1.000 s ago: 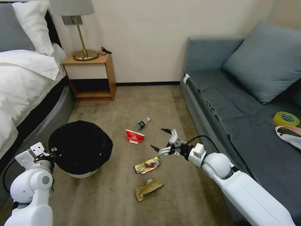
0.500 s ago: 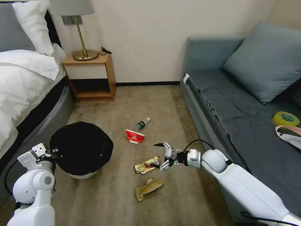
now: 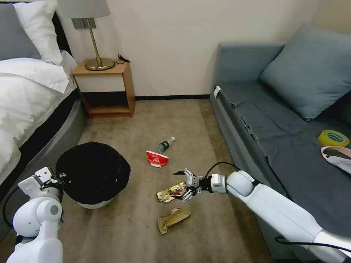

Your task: Pick up the trash bin, then pick up the garbage on the floor and place it into the trash bin.

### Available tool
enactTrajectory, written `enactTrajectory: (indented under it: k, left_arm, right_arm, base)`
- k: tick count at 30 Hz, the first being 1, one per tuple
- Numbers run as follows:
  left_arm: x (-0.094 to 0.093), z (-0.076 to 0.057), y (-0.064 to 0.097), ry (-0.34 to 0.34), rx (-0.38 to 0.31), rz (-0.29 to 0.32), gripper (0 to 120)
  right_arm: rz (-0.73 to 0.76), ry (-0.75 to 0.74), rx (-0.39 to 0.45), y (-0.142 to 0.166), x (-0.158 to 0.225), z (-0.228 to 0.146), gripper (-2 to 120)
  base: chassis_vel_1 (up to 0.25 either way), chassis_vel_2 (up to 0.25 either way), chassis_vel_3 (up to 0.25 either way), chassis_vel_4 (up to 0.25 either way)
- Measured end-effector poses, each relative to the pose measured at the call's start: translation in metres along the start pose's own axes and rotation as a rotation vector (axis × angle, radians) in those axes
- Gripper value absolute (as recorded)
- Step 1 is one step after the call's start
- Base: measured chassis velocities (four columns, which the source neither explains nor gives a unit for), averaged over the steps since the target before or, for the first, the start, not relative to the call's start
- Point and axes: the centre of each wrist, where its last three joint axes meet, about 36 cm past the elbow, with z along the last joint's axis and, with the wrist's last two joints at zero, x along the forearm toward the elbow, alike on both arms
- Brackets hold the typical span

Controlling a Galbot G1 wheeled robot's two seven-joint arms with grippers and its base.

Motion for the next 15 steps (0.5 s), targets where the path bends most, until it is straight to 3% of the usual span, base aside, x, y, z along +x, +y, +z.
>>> enactTrajectory:
  k: [15]
  left_arm:
    - [-0.006,0.003,0.001,0.008,-0.004,-0.007,4]
  right_arm:
    - [-0.154,0.141,0.024,-0.008,-0.019,0.046,99]
  base:
    - [0.000,0.000,0.000,0.000]
